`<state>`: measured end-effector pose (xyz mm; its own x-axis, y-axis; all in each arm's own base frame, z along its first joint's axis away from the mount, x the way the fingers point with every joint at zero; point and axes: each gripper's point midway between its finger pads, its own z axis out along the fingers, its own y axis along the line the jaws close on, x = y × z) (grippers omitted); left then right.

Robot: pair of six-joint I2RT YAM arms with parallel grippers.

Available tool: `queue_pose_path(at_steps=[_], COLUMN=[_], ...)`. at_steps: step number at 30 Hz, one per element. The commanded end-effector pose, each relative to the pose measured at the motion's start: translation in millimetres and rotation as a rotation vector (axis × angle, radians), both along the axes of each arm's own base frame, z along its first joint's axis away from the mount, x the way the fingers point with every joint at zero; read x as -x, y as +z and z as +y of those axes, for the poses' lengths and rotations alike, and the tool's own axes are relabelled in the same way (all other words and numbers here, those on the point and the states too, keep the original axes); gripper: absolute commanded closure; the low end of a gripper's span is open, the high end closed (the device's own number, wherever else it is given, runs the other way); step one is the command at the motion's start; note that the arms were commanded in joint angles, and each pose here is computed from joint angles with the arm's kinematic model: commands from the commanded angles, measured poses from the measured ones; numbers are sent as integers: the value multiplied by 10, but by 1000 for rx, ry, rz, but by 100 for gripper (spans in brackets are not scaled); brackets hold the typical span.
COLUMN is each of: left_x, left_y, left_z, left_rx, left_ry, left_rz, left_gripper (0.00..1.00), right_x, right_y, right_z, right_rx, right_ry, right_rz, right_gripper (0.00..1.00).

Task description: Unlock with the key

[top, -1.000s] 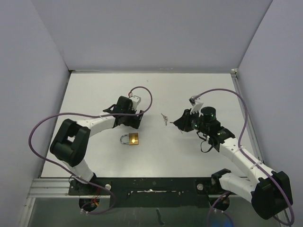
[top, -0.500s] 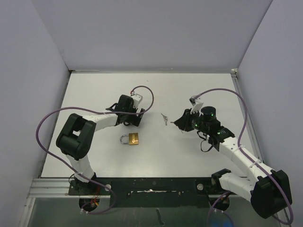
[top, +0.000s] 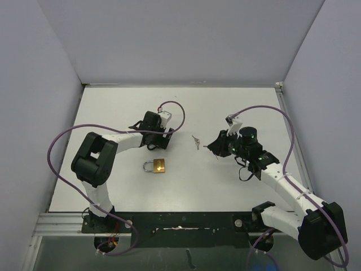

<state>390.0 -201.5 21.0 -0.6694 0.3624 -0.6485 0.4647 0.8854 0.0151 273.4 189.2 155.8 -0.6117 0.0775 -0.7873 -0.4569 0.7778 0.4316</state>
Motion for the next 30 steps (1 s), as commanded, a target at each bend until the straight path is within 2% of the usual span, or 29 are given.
queue_pose_path(at_steps=[1, 11, 20, 24, 26, 28, 30], left_x=[-62, 58, 103, 117, 124, 136, 153], left_y=[80, 88, 51, 53, 55, 54, 57], left_z=[-63, -68, -73, -75, -86, -101, -124], left_rx=[31, 46, 48, 47, 49, 52, 56], left_ry=[3, 19, 39, 41, 41, 35, 27], left_rz=[6, 32, 67, 76, 79, 82, 88], left_gripper=[12, 18, 34, 46, 45, 34, 27], right_x=[-66, -75, -75, -70, -69, -70, -67], right_y=[121, 118, 133, 129, 128, 133, 135], right_z=[26, 48, 47, 47, 49, 48, 46], right_rx=[-27, -39, -41, -42, -42, -42, -41], right_ry=[11, 13, 12, 13, 13, 14, 13], right_rz=[-62, -58, -60, -59, -58, -61, -61], right_gripper=[100, 100, 100, 100, 100, 100, 100])
